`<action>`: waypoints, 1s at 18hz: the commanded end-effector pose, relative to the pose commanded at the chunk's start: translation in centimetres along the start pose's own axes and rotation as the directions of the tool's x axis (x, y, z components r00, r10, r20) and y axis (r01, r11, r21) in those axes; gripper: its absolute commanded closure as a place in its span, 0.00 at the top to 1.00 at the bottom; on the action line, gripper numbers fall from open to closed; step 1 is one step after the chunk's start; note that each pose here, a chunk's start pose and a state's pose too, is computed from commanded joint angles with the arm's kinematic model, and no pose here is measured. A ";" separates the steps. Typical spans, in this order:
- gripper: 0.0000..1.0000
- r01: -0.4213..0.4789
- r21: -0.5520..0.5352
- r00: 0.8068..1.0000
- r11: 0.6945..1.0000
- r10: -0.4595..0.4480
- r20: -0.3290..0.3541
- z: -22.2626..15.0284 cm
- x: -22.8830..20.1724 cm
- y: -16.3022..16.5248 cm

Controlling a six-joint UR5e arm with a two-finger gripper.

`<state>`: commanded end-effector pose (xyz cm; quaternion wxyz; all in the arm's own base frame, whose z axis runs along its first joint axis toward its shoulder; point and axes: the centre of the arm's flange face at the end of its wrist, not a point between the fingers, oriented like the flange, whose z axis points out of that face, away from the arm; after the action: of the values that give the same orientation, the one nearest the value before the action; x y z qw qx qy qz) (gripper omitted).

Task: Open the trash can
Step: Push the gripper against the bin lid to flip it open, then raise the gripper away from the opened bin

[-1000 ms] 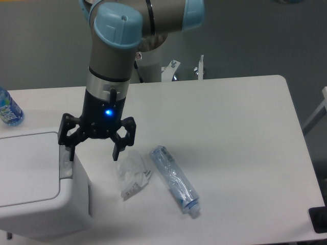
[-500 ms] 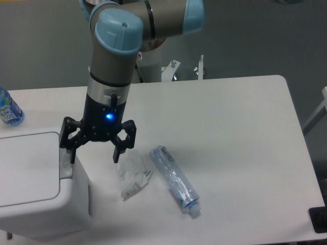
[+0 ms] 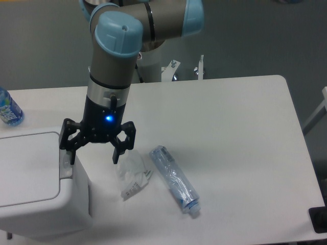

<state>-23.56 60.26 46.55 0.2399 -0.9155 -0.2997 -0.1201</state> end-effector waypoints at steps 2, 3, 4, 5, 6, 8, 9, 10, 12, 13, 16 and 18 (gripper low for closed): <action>1.00 0.001 -0.001 1.000 1.000 -0.001 0.000 0.0 0.0 0.0; 1.00 0.000 -0.003 1.000 1.000 0.000 0.000 0.1 0.0 0.0; 1.00 0.001 -0.001 1.000 1.000 -0.001 0.000 0.0 0.0 0.0; 1.00 0.001 -0.001 1.000 1.000 -0.001 0.000 0.0 0.0 0.0; 1.00 0.001 -0.001 1.000 1.000 -0.001 0.000 0.0 0.0 0.0; 1.00 -0.002 0.004 1.000 1.000 0.002 0.000 -0.2 0.1 -0.2; 1.00 -0.005 0.013 1.000 1.000 0.005 -0.001 -0.7 0.3 -0.3; 1.00 -0.009 0.020 1.000 1.000 0.009 -0.001 -1.1 0.4 -0.4; 1.00 -0.024 0.050 1.000 0.998 0.024 -0.003 -2.4 1.0 -1.0; 1.00 -0.028 0.068 1.000 0.997 0.028 -0.002 -3.1 1.1 -1.4; 1.00 -0.040 0.161 0.999 0.986 0.037 0.021 -6.2 0.6 -3.6; 1.00 -0.022 0.221 0.997 0.975 0.005 0.074 -9.4 -1.5 -4.8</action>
<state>-28.35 58.09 55.79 0.3302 -0.8888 -0.3137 -0.0506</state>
